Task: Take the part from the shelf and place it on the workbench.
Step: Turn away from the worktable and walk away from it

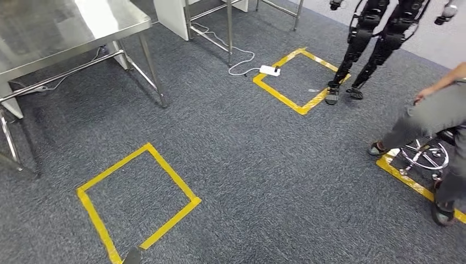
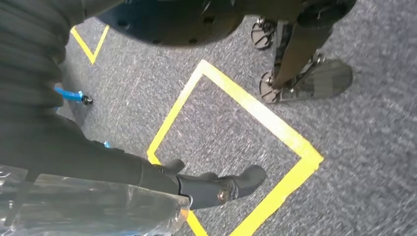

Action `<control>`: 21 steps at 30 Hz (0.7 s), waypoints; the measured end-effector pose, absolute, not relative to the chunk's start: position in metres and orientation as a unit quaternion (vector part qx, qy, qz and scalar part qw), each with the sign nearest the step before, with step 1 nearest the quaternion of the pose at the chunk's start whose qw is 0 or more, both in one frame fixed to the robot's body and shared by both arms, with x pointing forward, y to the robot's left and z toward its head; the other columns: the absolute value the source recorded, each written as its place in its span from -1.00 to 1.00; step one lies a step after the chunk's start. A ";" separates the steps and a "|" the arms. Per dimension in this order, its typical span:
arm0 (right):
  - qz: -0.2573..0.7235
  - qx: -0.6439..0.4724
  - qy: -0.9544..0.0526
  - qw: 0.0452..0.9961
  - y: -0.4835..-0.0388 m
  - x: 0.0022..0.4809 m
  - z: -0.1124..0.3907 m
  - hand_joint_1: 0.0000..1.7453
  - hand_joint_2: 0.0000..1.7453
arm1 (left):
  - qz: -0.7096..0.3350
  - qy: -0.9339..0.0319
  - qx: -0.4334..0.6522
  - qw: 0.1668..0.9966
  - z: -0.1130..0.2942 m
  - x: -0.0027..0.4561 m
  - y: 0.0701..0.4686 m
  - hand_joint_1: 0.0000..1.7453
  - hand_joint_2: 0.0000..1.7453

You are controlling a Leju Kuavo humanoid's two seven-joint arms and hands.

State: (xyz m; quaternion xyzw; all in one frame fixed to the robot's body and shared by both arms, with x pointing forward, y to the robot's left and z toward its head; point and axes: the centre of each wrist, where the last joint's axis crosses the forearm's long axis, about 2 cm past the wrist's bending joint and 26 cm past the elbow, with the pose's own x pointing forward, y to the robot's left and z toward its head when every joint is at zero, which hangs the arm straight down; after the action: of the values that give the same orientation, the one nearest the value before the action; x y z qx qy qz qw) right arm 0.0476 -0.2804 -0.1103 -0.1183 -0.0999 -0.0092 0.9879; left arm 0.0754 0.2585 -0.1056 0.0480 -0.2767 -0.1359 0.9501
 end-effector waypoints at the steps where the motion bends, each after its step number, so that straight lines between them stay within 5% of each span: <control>1: -0.009 -0.118 -0.099 0.988 -0.280 0.047 -0.110 -1.00 1.00 | -0.136 -0.277 0.048 0.950 -0.106 0.076 0.259 -1.00 -1.00; 21: 0.004 -0.110 -0.103 0.989 -0.281 0.047 -0.111 -1.00 1.00 | -0.116 -0.252 0.034 0.960 -0.107 0.066 0.259 -1.00 -1.00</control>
State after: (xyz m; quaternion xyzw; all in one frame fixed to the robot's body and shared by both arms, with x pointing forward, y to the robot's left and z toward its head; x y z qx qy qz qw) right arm 0.0471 -0.2813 -0.1105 -0.1097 -0.1029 0.0042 0.9886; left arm 0.0662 0.2594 -0.1073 0.0336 -0.2518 -0.1164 0.9602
